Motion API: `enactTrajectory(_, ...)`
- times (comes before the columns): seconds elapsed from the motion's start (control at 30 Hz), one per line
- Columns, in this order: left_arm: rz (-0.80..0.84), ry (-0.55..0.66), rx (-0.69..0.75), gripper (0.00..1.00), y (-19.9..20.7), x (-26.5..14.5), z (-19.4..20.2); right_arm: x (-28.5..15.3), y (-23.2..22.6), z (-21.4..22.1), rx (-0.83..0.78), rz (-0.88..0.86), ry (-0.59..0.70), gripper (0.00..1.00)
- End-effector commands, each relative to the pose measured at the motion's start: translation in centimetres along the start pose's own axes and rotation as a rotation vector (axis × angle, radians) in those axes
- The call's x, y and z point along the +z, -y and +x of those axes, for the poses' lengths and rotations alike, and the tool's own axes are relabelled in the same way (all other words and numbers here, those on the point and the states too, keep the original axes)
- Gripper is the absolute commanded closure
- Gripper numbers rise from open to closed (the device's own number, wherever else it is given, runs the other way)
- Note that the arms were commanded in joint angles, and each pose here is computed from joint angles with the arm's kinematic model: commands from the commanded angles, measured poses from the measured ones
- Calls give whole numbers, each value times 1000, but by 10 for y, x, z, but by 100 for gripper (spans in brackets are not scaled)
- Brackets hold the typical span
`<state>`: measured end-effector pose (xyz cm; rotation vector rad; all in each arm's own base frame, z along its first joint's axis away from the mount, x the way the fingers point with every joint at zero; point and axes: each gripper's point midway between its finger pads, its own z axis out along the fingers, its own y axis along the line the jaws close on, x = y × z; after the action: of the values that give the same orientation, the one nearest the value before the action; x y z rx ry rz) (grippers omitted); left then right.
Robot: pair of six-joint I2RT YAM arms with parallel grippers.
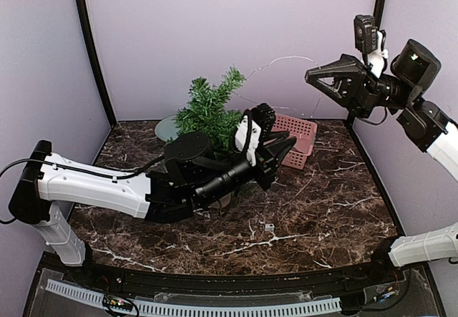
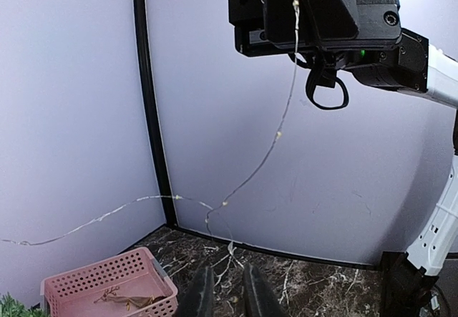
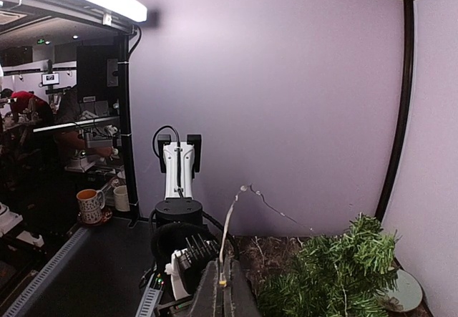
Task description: Decorate the small christmas tree
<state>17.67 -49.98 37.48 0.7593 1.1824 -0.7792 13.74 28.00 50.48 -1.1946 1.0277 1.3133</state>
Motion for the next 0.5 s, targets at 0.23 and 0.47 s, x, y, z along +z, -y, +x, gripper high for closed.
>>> enactTrajectory(0.23, 75, 101, -49, 100, 1, -28, -41, -7, 6, -6, -58, 114, 11, 100)
enactTrajectory(0.47, 6, -44, -67, 100, -25, -83, -12, -16, 18, -8, -95, 236, 1, 100)
